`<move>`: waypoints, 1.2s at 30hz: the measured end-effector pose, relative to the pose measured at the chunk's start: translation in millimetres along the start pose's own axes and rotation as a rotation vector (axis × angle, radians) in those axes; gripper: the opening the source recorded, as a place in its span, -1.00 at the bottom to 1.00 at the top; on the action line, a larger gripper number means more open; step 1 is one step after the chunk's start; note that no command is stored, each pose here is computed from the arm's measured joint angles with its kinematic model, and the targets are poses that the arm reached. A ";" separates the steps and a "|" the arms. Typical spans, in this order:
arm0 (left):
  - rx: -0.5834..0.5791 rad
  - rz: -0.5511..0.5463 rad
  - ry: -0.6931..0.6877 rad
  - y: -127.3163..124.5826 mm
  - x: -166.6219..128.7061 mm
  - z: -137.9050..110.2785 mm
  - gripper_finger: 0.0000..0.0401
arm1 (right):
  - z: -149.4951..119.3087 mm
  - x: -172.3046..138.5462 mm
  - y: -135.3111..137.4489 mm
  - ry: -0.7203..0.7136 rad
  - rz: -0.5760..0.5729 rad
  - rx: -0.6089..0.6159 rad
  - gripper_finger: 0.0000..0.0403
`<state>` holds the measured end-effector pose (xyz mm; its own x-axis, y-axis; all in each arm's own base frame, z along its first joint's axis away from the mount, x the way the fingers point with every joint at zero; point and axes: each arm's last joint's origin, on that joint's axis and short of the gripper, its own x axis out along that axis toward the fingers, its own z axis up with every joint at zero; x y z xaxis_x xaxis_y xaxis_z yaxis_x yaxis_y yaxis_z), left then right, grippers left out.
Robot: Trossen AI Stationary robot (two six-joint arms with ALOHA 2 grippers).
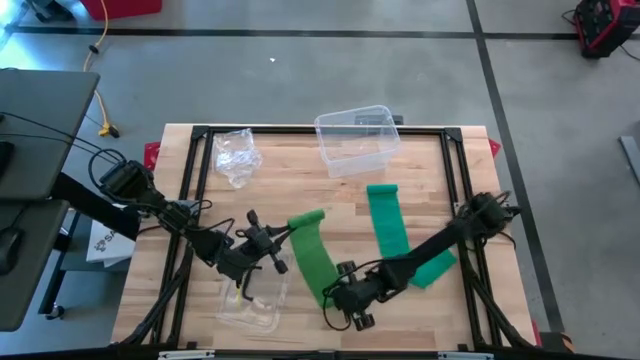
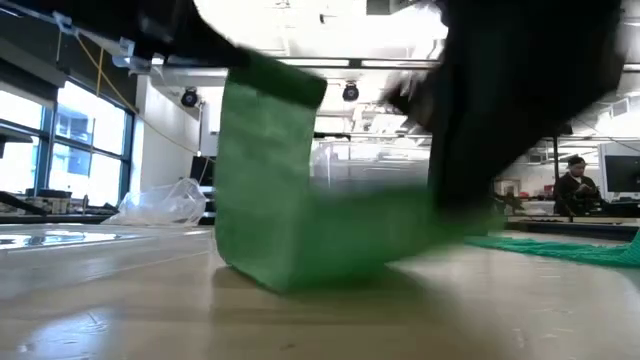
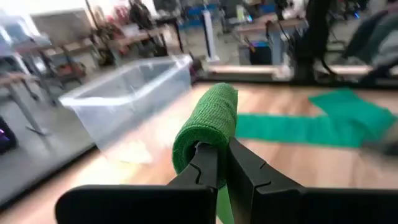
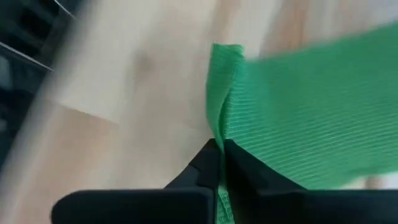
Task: Roll bandage
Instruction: Roll the green bandage
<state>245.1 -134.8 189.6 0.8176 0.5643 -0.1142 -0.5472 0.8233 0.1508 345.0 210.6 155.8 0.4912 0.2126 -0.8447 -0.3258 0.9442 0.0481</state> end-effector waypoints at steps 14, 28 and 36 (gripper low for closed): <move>-0.057 -0.450 0.257 -28.5 15.2 -32.9 -0.96 | 80.8 -217.3 41.3 -0.378 -0.554 -0.028 -1.00; -0.096 -0.230 0.236 -28.1 14.0 -38.3 -0.96 | 68.2 -227.0 34.2 -0.105 -0.233 0.018 -1.00; -0.107 -0.231 0.302 -16.9 35.4 -41.0 -0.96 | 42.6 -241.6 86.0 -0.132 -0.188 -0.008 -1.00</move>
<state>276.0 -126.3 142.8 0.8408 0.3424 -0.4193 -0.3834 0.9235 -0.0146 232.8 251.2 386.7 0.6455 0.0646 -0.7610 -0.2248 0.9683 -0.1085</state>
